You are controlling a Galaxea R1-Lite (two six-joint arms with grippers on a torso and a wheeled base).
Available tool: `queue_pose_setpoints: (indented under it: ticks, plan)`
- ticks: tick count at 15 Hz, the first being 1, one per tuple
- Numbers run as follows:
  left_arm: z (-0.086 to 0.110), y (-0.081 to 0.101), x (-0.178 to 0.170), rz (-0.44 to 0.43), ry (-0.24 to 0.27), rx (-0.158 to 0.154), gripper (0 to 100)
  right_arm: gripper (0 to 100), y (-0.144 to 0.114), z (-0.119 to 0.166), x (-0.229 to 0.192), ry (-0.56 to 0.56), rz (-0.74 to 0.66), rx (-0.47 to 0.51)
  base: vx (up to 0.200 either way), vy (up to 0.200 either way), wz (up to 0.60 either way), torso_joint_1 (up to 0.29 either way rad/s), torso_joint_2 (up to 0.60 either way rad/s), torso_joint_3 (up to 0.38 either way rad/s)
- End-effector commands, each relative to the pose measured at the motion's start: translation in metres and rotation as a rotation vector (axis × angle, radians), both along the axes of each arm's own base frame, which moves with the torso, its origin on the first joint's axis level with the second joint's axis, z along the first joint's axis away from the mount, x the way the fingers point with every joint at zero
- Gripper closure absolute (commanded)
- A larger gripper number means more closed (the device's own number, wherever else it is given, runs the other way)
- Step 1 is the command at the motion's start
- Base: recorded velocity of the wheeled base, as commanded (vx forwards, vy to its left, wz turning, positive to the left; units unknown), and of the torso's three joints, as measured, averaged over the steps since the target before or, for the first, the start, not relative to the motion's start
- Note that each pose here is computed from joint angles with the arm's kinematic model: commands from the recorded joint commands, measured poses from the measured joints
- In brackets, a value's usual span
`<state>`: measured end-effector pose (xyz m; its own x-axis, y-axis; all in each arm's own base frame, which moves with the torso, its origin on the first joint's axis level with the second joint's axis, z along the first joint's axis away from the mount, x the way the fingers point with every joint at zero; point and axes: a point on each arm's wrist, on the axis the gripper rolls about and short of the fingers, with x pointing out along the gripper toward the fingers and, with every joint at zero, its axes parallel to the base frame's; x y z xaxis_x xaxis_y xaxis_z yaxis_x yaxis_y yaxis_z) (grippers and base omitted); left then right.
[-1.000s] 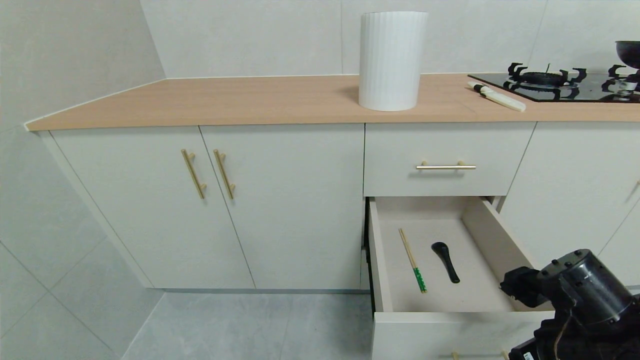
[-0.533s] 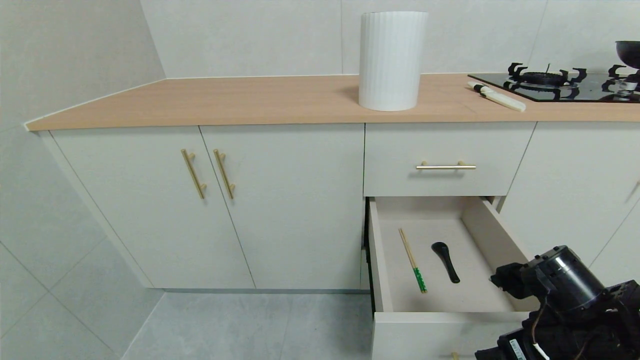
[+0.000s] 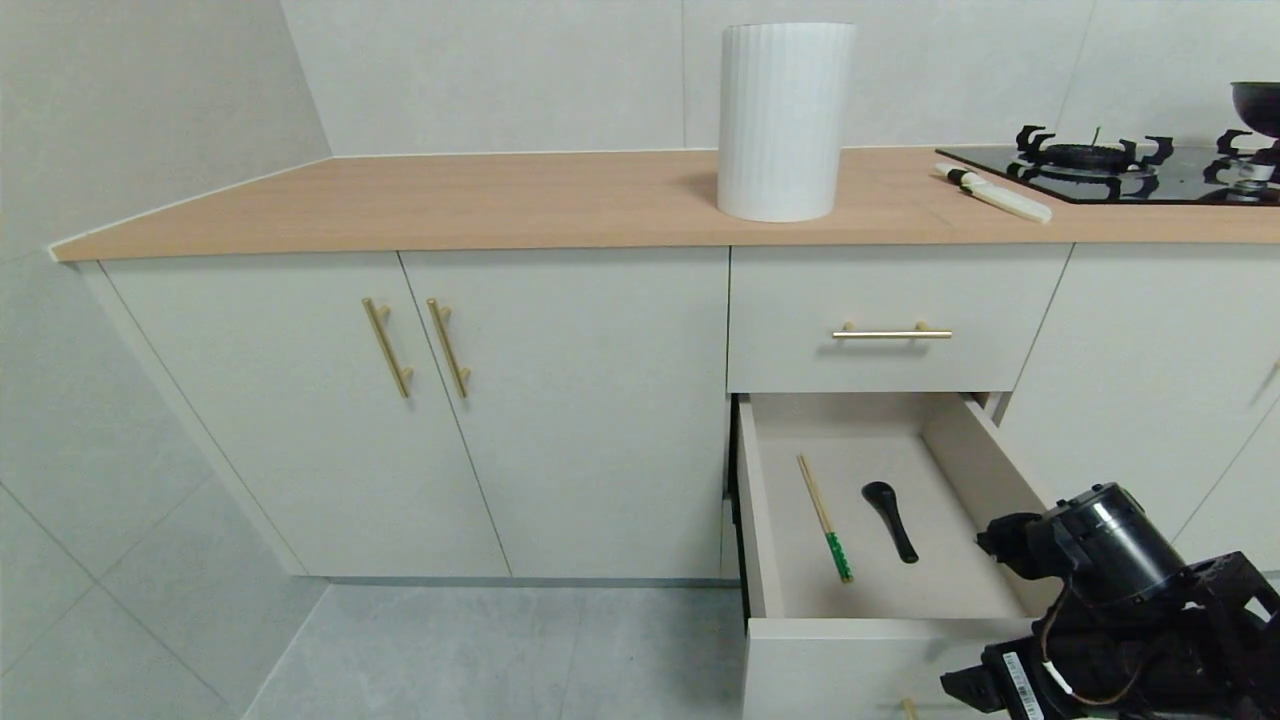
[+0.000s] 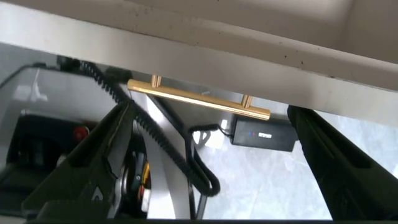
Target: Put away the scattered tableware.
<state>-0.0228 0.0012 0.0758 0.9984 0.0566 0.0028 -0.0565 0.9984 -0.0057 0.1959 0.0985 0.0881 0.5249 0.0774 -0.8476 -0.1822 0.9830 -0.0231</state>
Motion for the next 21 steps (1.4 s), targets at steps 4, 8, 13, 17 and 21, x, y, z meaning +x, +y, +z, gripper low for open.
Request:
queue_pose_setpoints:
  ticks: [4, 8, 13, 17, 21]
  plan:
    - [0.0, 0.0, 0.0, 0.0, 0.0, -0.001, 0, 0, 0.002, -0.005, 0.005, -0.009, -0.017, 0.013, 0.0, 0.0, 0.0, 0.0, 0.0, 0.0]
    - [0.0, 0.0, 0.0, 0.0, 0.0, -0.001, 0, 0, 0.005, -0.006, 0.012, -0.058, -0.05, 0.024, 0.0, 0.0, 0.0, 0.0, 0.0, 0.0]
    - [0.0, 0.0, 0.0, 0.0, 0.0, -0.001, 0, 0, 0.008, -0.012, 0.022, -0.096, -0.103, 0.053, 0.0, 0.0, 0.0, 0.0, 0.0, 0.0]
    - [0.0, 0.0, 0.0, 0.0, 0.0, -0.001, 0, 0, 0.007, -0.014, 0.034, -0.16, -0.164, 0.08, 0.0, 0.0, 0.0, 0.0, 0.0, 0.0]
    - [0.0, 0.0, 0.0, 0.0, 0.0, -0.001, 0, 0, 0.006, -0.017, 0.043, -0.206, -0.206, 0.102, 0.0, 0.0, 0.0, 0.0, 0.0, 0.0]
